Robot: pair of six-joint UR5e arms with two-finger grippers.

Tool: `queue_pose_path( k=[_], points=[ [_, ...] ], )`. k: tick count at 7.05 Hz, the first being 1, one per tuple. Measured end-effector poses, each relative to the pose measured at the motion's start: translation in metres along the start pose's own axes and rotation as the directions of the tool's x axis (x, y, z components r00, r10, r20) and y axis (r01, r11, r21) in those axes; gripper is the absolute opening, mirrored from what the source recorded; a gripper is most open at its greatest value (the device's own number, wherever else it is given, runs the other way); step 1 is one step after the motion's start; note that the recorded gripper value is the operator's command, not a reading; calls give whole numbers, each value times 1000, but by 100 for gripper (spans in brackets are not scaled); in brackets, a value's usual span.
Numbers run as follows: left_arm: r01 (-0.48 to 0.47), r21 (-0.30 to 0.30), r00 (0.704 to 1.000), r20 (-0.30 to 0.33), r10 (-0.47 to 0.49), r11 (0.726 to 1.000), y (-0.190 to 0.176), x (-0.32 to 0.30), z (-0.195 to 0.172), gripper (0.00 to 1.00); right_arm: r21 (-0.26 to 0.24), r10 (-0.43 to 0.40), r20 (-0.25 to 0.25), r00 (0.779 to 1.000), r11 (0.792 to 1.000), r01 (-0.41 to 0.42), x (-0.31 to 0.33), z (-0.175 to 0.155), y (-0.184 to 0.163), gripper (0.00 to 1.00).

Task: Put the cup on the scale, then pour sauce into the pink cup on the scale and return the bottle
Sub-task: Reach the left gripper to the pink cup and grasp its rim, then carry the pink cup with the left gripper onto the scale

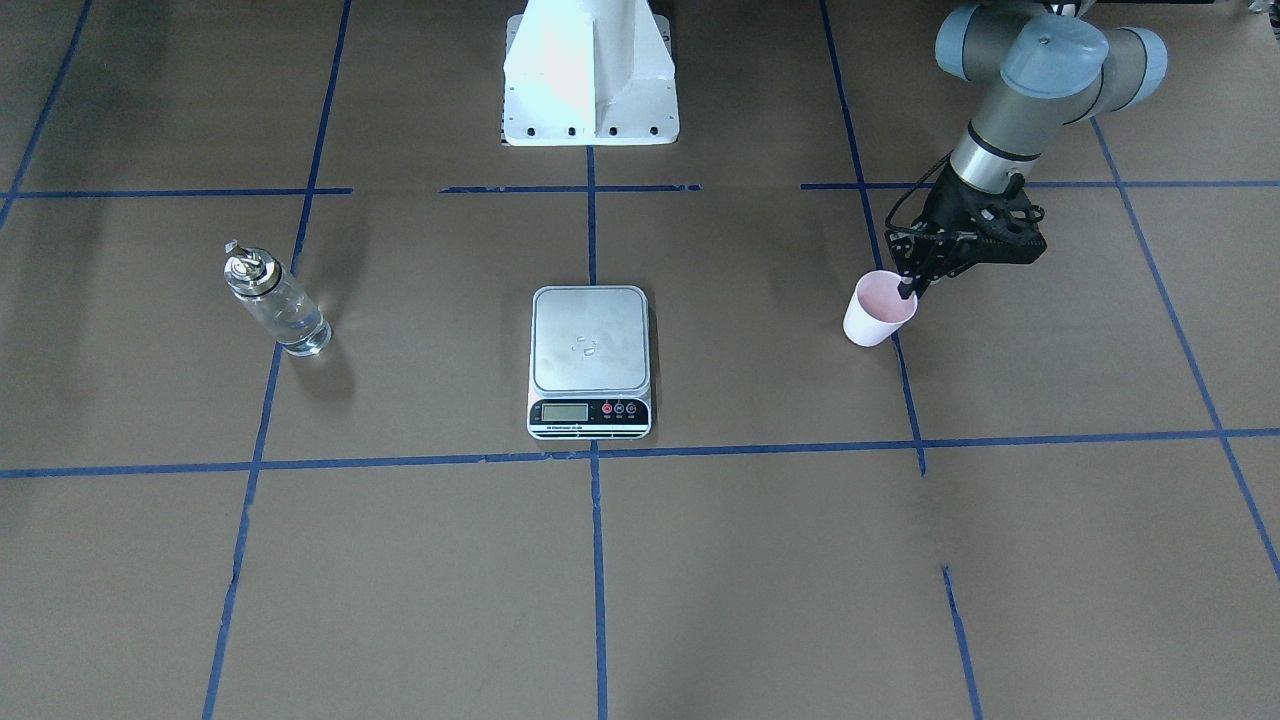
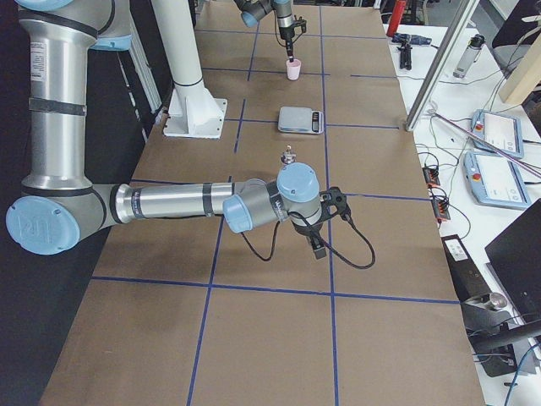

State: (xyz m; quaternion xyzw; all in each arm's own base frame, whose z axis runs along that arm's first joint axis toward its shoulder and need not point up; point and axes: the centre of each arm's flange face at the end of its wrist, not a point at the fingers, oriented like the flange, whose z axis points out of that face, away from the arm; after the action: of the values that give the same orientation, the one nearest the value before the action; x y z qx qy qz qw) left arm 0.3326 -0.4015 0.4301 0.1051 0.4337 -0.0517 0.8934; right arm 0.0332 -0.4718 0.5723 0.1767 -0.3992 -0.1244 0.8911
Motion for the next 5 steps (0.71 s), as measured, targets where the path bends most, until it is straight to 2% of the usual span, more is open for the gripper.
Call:
queue_pose_path(
  k=[3, 5],
  points=[
    [-11, -11, 1000, 5, 11, 1000, -4, 25, -15, 0, 0, 1, 0, 1000, 1000, -1, 0, 0, 1, 100],
    [-7, -33, 999, 40, 8, 999, -32, 116, -49, 0, -3, 5, 0, 1000, 1000, -5, 1, 0, 4, 100]
  ],
)
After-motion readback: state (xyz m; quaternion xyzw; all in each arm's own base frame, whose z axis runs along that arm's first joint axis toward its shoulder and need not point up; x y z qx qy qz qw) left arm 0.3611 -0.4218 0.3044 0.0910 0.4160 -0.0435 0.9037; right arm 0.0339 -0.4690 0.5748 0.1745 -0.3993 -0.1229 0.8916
